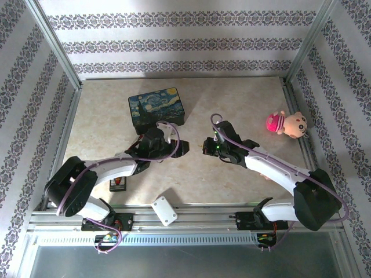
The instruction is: Unlock the padlock with the key
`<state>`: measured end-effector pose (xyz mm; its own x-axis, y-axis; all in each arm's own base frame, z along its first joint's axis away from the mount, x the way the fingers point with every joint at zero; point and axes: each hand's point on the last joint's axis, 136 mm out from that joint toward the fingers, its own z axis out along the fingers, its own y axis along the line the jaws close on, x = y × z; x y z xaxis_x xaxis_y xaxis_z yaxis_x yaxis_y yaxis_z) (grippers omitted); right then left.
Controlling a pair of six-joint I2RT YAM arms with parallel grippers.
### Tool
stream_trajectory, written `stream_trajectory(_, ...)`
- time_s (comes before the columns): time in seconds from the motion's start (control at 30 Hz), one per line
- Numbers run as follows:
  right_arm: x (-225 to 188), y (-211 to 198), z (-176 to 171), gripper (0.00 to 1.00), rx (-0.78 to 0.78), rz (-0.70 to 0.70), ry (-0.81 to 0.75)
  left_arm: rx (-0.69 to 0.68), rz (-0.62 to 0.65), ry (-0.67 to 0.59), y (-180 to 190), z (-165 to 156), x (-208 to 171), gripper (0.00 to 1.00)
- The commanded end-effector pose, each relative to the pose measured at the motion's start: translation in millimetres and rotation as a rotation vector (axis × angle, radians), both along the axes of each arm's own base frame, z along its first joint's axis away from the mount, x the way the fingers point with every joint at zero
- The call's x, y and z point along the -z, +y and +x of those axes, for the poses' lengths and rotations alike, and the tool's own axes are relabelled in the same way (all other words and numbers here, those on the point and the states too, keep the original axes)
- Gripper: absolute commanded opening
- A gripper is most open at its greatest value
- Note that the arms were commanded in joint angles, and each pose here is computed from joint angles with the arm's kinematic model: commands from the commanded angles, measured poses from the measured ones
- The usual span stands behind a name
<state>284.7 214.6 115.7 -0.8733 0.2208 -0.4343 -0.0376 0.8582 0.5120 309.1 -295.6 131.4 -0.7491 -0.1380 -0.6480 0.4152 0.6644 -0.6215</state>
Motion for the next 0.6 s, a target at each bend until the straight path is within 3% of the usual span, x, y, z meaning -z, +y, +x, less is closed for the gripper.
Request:
stream_trajectory(0.0, -2, 2, 4, 0.00, 0.013, 0.033, 0.002, 0.049, -0.086, -0.046, -25, 4, -26, 0.48)
stream_trajectory(0.1, -2, 2, 4, 0.00, 0.015, 0.033, 0.002, 0.077, -0.090, -0.037, -34, 4, -23, 0.42)
stream_trajectory(0.57, -2, 1, 7, 0.00, 0.016, 0.036, 0.004, 0.133, -0.105, -0.015, -52, 5, -15, 0.37)
